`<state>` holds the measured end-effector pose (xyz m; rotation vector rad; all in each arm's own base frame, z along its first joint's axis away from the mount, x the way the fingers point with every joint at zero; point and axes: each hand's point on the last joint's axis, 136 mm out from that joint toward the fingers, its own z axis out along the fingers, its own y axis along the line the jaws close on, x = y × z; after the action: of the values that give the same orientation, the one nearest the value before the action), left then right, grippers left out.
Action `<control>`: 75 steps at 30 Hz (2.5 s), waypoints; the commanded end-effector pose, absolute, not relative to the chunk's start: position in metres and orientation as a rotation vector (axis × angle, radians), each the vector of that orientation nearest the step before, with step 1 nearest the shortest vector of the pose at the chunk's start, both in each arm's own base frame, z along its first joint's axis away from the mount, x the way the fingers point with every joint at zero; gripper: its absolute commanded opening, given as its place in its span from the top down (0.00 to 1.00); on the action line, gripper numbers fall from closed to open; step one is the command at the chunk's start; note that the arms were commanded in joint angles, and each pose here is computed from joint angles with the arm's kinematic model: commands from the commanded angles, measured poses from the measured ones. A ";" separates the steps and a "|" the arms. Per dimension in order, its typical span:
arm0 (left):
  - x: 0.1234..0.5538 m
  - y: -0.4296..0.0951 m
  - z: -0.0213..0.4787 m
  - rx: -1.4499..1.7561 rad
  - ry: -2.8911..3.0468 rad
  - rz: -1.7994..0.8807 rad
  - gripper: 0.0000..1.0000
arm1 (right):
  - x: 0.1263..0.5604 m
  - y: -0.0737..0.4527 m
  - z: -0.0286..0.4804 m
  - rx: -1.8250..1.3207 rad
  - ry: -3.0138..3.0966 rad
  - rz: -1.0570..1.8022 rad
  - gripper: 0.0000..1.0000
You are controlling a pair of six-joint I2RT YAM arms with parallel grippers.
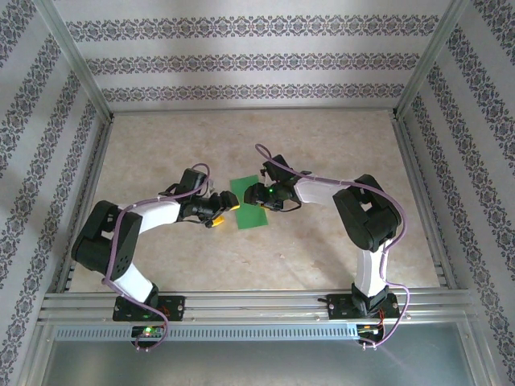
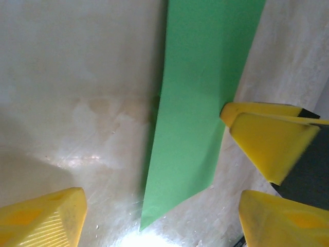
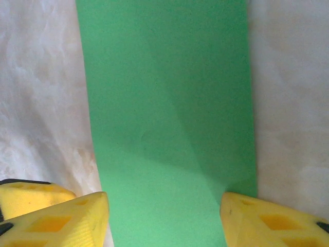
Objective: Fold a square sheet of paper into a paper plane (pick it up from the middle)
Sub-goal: Third fold the triangle at the center of the table.
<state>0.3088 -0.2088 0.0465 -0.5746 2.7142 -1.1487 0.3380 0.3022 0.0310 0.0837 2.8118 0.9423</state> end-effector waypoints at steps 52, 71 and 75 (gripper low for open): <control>0.347 -0.245 0.047 -0.507 2.636 -1.353 0.73 | 0.328 0.284 0.004 0.155 2.861 1.054 0.45; 0.350 -0.236 0.053 -0.593 2.672 -1.299 0.94 | 0.350 0.284 0.080 -0.155 2.567 1.036 0.33; 0.352 -0.236 0.061 -0.638 2.652 -1.314 0.95 | 0.344 0.266 0.094 -0.355 2.450 0.858 0.30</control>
<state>0.3435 -0.2397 0.0427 -0.5796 2.6896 -1.3095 0.3396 0.2808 0.0804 -0.1644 2.5743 1.0267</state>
